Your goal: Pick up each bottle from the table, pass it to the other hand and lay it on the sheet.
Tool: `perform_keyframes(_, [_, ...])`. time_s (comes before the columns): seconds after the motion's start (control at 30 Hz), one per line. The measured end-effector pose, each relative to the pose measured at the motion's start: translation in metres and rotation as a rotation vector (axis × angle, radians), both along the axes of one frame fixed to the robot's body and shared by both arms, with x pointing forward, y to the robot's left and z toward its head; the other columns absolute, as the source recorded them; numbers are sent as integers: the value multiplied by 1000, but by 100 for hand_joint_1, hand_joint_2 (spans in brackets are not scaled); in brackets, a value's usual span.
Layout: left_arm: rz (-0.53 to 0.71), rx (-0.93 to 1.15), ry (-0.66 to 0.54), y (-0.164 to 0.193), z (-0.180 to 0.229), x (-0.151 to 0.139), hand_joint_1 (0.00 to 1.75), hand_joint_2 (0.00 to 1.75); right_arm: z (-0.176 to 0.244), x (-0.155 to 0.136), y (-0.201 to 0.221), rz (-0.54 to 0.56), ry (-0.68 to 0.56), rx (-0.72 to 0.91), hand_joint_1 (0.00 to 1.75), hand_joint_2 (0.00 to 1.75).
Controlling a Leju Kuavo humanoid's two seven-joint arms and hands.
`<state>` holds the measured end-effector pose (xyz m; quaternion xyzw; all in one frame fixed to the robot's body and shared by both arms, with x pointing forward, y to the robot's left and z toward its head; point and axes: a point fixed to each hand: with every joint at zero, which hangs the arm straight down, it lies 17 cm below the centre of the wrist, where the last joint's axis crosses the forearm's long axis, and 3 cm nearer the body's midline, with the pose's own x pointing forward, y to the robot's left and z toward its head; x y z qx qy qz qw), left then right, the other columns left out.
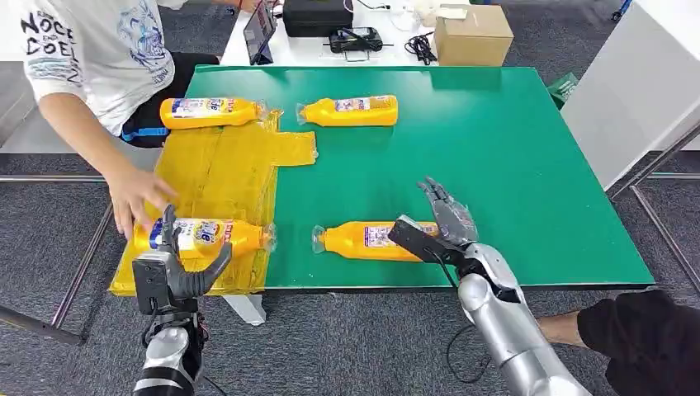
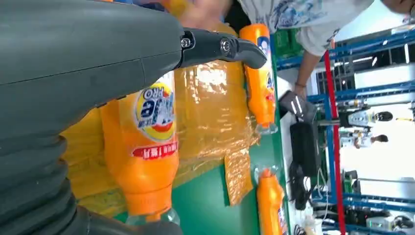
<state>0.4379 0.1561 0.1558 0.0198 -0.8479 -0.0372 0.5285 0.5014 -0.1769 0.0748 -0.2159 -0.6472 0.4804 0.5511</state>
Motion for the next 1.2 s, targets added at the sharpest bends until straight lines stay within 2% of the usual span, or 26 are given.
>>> perform_keyframes(0.2, [13,20,4,-6,-1,1,0,175,-22,9,11,61,114,-20,0,175])
perform_keyframes(0.43, [-19,46,-4,-22,1,0,0,175,-28,13,26,140,197,-40,0,175])
perform_keyframes(0.63, [-36,52,-5,-29,1,-1,0,175,-32,11,32,185,237,-64,0,175])
perform_keyframes(1.2, [-64,30,14,-40,-4,0,0,175,-39,16,13,253,338,-288,0,175])
